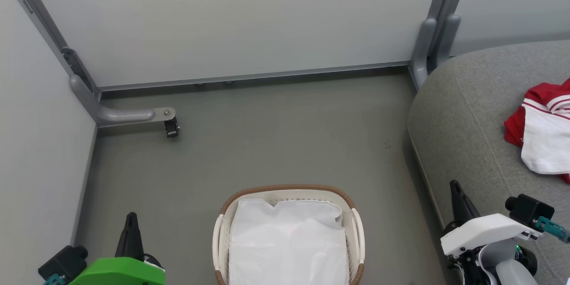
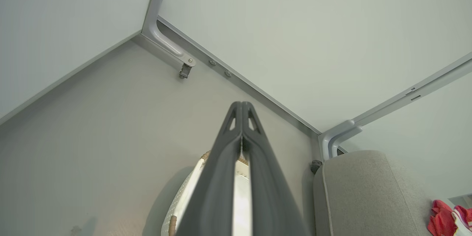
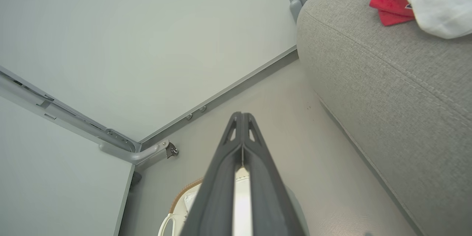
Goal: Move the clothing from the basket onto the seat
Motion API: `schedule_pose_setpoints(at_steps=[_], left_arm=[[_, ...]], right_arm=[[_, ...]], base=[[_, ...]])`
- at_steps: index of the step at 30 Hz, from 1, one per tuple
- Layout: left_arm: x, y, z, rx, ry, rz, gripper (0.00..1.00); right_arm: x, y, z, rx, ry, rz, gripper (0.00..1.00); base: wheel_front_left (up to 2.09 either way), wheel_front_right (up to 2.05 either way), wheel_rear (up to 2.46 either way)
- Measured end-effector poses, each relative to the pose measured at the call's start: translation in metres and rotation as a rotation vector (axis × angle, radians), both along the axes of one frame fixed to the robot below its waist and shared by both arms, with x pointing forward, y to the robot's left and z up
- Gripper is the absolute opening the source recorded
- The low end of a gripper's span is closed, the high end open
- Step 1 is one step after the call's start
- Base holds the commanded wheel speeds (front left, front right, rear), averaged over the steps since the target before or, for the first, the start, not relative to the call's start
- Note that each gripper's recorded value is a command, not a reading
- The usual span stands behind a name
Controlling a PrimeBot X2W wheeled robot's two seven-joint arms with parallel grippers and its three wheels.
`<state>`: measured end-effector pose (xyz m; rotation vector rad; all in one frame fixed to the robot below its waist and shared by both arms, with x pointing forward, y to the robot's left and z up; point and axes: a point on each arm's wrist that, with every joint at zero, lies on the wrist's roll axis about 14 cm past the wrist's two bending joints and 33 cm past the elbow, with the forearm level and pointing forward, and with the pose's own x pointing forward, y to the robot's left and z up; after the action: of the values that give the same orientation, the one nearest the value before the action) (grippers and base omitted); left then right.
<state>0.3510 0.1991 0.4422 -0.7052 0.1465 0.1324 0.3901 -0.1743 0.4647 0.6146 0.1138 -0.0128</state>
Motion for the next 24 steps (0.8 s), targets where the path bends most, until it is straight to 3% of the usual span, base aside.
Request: schedule_pose_setpoints(at_steps=[24], left_arm=[[0.012,0.003,0.015,-0.300,-0.040,0.043,0.00]], right_arm=[[0.002,-0.010,0.011,0.333,-0.007,-0.059,0.00]], base=[[0.00,0.00,0.00]])
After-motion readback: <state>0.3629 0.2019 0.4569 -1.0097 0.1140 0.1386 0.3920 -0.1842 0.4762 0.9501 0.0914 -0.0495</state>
